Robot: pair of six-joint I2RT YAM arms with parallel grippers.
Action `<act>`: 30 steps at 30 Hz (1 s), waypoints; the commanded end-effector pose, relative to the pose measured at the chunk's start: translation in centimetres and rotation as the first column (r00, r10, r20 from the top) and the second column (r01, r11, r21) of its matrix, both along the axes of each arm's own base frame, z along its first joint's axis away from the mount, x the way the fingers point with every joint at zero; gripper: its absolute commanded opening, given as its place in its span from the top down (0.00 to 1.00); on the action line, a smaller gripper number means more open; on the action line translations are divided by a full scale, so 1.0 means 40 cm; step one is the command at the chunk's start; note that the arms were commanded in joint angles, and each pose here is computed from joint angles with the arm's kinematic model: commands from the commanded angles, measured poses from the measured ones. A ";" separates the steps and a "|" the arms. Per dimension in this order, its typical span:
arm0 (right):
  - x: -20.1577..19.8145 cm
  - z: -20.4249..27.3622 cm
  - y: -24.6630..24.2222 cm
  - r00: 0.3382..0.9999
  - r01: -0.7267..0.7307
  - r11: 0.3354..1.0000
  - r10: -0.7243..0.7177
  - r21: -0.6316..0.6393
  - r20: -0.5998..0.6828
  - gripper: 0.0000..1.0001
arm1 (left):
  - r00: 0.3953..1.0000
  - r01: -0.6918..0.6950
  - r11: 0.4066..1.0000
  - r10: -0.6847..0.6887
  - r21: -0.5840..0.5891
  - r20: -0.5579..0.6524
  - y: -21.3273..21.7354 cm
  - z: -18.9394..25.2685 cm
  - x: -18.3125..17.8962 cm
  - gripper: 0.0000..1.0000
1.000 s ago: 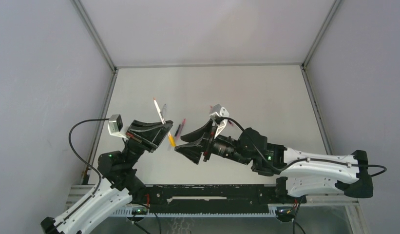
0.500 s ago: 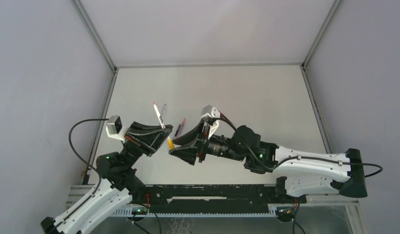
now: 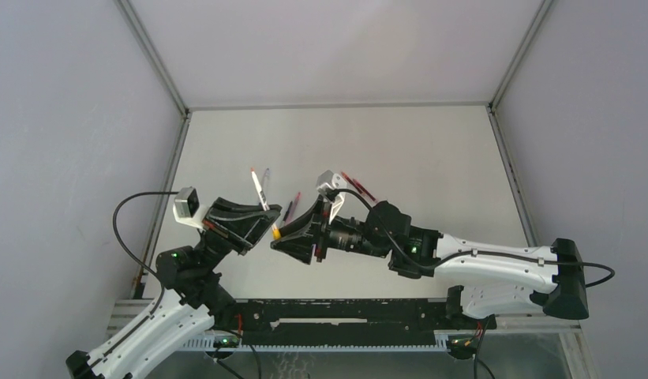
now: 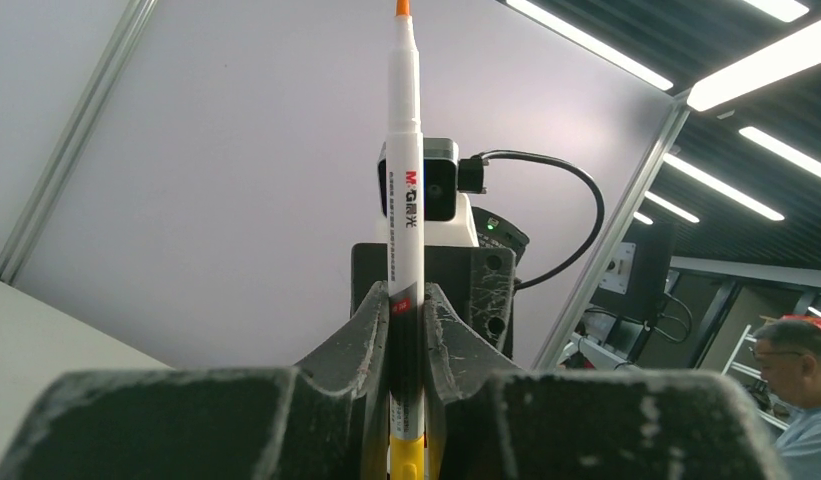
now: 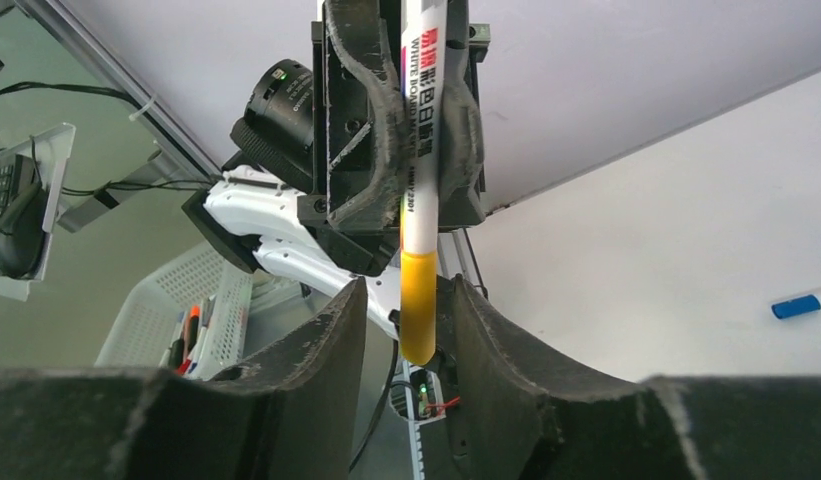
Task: Insert the pens into the pen caps
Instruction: Remove the pen cap from the pen.
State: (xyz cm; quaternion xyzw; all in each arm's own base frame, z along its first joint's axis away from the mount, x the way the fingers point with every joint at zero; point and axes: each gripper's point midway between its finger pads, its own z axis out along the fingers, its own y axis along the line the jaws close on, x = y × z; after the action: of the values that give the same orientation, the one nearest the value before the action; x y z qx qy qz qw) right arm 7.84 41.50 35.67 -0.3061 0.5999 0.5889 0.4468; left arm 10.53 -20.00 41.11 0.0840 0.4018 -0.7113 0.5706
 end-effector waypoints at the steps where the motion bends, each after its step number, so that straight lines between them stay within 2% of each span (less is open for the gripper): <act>1: 0.006 0.040 -0.002 1.000 -0.002 0.999 0.002 0.051 -0.005 0.57 | 0.998 0.028 0.999 -0.026 -0.044 0.055 0.016 0.054 -0.033 1.00; 5: 0.006 0.036 0.001 1.000 -0.004 0.999 0.004 0.049 -0.008 0.65 | 0.998 0.029 0.999 -0.027 -0.045 0.052 0.016 0.054 -0.032 1.00; 7: 0.005 0.034 0.002 1.000 -0.007 0.999 0.008 0.047 -0.010 0.73 | 0.998 0.030 0.999 -0.028 -0.045 0.051 0.016 0.052 -0.033 1.00; 11: 0.000 0.022 0.005 1.000 -0.020 0.999 0.020 0.030 -0.007 1.00 | 0.999 0.019 0.999 -0.018 -0.048 0.033 0.016 0.047 -0.024 1.00; 18: -0.017 -0.021 0.015 0.999 -0.039 0.999 0.039 -0.031 0.002 1.00 | 0.999 -0.033 0.998 0.031 -0.053 -0.040 0.023 0.038 0.013 1.00; 30: -0.049 -0.104 0.018 0.997 -0.072 0.986 0.071 -0.149 -0.017 1.00 | 0.989 -0.142 0.990 0.141 -0.015 -0.050 0.058 0.055 0.024 1.00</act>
State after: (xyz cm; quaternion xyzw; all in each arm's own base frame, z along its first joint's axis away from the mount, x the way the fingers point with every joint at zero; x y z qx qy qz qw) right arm 8.04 41.85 33.98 -0.3109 0.6205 0.5725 0.4366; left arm 11.46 -19.70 39.71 0.0529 0.4406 -0.6955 0.5651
